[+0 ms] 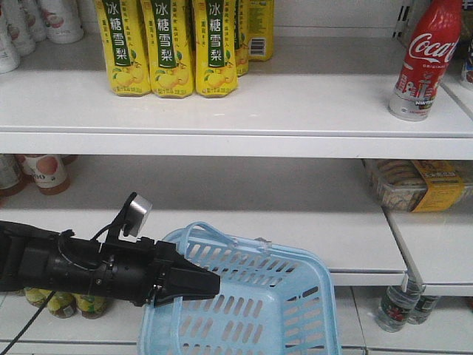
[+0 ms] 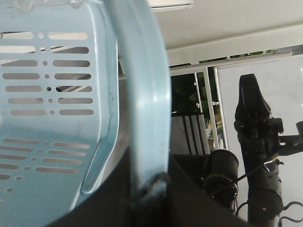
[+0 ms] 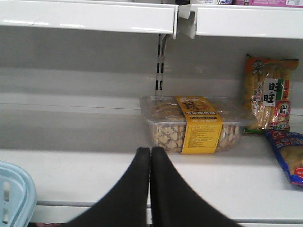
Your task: Place coke in basket with both arms
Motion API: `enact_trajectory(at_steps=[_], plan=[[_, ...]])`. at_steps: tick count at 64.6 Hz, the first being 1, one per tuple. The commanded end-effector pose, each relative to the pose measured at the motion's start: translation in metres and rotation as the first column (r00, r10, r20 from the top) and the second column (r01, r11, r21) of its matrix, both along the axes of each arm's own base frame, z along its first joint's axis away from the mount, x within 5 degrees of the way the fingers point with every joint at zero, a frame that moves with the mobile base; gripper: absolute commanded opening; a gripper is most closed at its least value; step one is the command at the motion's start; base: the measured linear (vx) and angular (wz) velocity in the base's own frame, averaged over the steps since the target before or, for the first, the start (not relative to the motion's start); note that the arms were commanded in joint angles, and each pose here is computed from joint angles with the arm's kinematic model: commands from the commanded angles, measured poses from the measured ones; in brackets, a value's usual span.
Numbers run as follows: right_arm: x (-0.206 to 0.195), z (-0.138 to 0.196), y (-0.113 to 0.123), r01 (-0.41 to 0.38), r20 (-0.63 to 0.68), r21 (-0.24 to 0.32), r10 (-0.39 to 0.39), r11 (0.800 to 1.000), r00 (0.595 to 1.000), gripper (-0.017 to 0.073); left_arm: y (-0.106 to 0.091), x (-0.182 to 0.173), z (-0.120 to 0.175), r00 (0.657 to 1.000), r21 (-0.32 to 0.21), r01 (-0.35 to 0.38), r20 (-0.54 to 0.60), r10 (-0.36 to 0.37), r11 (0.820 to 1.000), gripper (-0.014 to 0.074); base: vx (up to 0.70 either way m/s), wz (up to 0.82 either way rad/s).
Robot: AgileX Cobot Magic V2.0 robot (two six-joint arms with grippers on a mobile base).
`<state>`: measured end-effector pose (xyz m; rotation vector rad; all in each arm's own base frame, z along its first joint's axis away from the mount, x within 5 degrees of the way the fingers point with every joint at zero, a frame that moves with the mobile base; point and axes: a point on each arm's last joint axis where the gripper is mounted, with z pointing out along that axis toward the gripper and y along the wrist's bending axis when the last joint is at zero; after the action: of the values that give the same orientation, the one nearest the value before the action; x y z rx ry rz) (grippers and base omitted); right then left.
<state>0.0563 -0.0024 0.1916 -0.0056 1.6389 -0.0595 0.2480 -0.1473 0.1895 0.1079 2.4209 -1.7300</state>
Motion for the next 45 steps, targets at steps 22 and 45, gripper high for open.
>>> enact_trajectory(at_steps=[22, 45], plan=[[-0.0004, 0.0043, 0.0004, -0.004, 0.081, -0.009, 0.004, 1.0, 0.997, -0.001, -0.0034, -0.0002, 0.025, 0.999, -0.118, 0.002, 0.05, 0.004, 0.993, -0.0006, 0.03, 0.01], [-0.0004, 0.0043, 0.0004, -0.004, 0.081, -0.009, 0.004, 1.0, 0.997, -0.001, -0.0034, -0.0002, 0.025, 0.999, -0.118, 0.002, 0.05, 0.004, 0.993, -0.0006, 0.01, 0.0]])
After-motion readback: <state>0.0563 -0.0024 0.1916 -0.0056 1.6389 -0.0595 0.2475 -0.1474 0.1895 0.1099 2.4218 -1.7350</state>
